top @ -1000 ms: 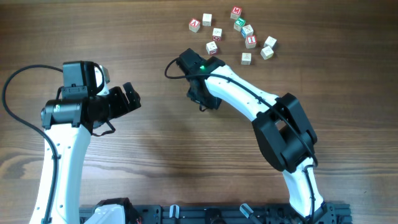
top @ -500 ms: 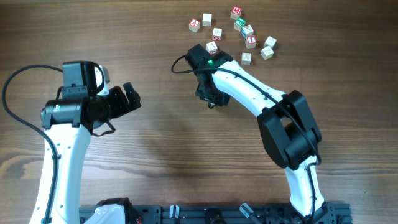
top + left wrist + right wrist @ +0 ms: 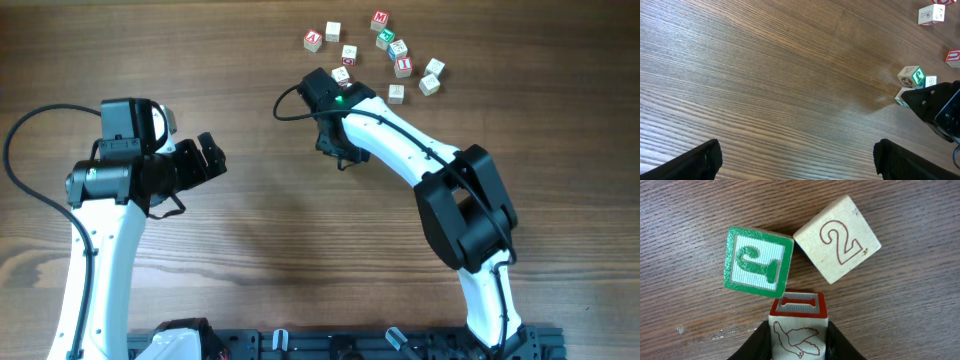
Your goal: Form a circle
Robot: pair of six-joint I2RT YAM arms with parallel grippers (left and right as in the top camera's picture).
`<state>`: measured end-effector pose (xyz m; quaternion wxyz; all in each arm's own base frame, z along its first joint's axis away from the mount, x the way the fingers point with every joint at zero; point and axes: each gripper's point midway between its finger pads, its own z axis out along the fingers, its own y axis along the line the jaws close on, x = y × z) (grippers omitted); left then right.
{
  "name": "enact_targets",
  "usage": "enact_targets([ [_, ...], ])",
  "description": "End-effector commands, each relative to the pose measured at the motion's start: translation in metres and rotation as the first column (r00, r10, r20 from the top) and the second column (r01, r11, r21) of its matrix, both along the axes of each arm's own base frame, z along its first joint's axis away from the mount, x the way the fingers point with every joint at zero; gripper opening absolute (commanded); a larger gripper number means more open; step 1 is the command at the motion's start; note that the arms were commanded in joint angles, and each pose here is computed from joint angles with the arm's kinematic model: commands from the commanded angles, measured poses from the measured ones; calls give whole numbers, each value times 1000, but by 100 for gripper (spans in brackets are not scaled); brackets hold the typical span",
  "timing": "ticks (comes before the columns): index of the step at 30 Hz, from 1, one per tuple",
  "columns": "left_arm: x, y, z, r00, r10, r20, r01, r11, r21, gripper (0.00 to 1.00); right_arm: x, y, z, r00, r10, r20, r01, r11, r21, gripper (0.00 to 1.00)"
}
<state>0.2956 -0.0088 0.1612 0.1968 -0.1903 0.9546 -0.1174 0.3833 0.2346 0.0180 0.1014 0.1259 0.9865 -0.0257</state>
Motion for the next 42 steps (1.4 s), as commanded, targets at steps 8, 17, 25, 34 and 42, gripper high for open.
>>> enact_targets([
  [8,-2,1,1,1000,-13,10,13,1000,9,100,2,-9,3,996,88,3,-88,995,-44,18],
  [17,-2,1,1,1000,-14,10,14,1000,8,100,-4,-16,2,994,104,-32,-106,992,-66,41],
  [25,-2,1,1,1000,-13,10,13,1000,9,100,-10,-6,0,992,109,-63,-109,994,-2,81],
  [34,-2,1,1,1000,-13,10,13,1000,9,100,-24,-12,-15,996,54,-74,-57,997,-46,81],
  [42,-2,1,1,1000,-13,10,13,1000,9,100,-15,-20,-18,996,86,-39,-89,992,-85,49],
])
